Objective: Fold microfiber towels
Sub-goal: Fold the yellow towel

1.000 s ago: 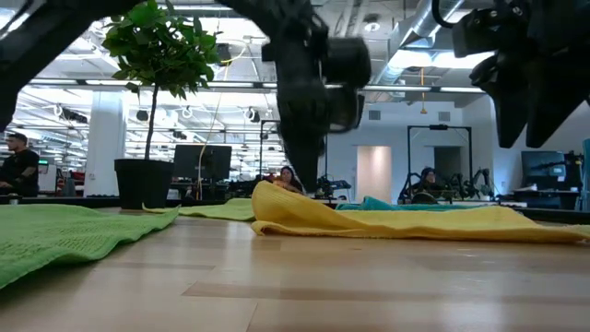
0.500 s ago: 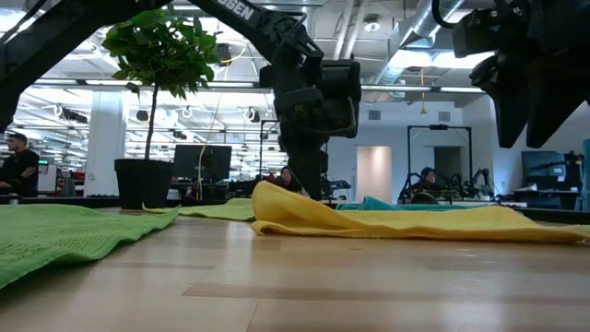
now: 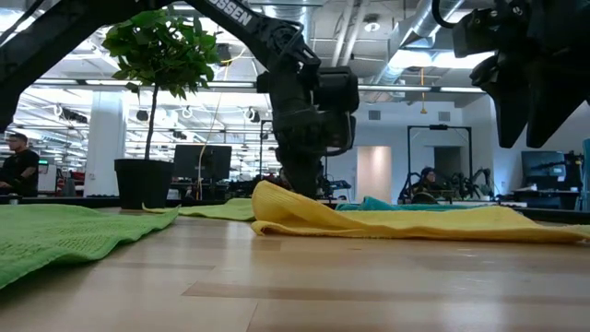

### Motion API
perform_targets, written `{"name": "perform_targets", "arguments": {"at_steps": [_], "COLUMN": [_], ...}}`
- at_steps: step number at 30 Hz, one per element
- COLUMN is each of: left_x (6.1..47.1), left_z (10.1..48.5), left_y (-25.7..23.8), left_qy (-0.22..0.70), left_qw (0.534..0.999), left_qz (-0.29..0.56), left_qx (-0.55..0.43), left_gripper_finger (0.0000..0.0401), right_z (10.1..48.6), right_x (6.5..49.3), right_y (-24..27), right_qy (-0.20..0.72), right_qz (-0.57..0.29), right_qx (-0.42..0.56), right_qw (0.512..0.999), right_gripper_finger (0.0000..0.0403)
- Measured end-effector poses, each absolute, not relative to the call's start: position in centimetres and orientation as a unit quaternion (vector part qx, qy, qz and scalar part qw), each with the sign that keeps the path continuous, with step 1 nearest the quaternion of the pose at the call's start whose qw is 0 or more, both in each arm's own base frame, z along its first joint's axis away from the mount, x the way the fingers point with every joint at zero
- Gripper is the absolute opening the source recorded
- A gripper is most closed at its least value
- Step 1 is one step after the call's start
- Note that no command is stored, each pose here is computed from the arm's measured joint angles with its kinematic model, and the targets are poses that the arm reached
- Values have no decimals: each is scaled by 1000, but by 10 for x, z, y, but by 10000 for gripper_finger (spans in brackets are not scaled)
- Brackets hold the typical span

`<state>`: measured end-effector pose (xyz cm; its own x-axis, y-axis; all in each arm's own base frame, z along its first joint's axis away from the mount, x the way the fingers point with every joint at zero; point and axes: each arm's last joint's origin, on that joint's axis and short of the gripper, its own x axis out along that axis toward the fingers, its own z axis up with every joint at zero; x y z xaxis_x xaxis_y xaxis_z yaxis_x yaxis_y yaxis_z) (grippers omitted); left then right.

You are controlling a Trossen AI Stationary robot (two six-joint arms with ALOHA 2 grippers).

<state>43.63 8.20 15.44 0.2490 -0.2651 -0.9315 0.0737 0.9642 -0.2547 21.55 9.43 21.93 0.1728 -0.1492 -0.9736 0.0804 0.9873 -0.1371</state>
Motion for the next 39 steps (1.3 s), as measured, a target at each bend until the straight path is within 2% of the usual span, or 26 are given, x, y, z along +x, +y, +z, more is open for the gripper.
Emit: {"name": "perform_targets", "arguments": {"at_steps": [11, 18, 23, 26, 32, 39], "left_x": [425, 426, 427, 428, 428, 422], "left_z": [138, 139, 138, 138, 138, 147], "left_y": [77, 77, 75, 71, 68, 57], "left_qy": [614, 616, 620, 622, 624, 637], "left_qw": [768, 763, 765, 765, 765, 747], "left_qz": [-141, -115, -107, -106, -105, -119], "left_qx": [-116, -156, -140, -133, -118, -149], "left_gripper_finger": [139, 139, 135, 109, 13, 4], "right_z": [219, 219, 219, 219, 219, 219], "right_x": [216, 216, 215, 215, 216, 216], "right_y": [94, 94, 94, 94, 94, 94], "right_qy": [639, 639, 639, 640, 637, 636], "right_qz": [-75, -75, -75, -75, -65, -66], "right_qx": [-27, -27, -27, -28, -38, -41], "right_qw": [765, 765, 765, 764, 767, 768], "right_gripper_finger": [255, 255, 255, 255, 255, 255]}}
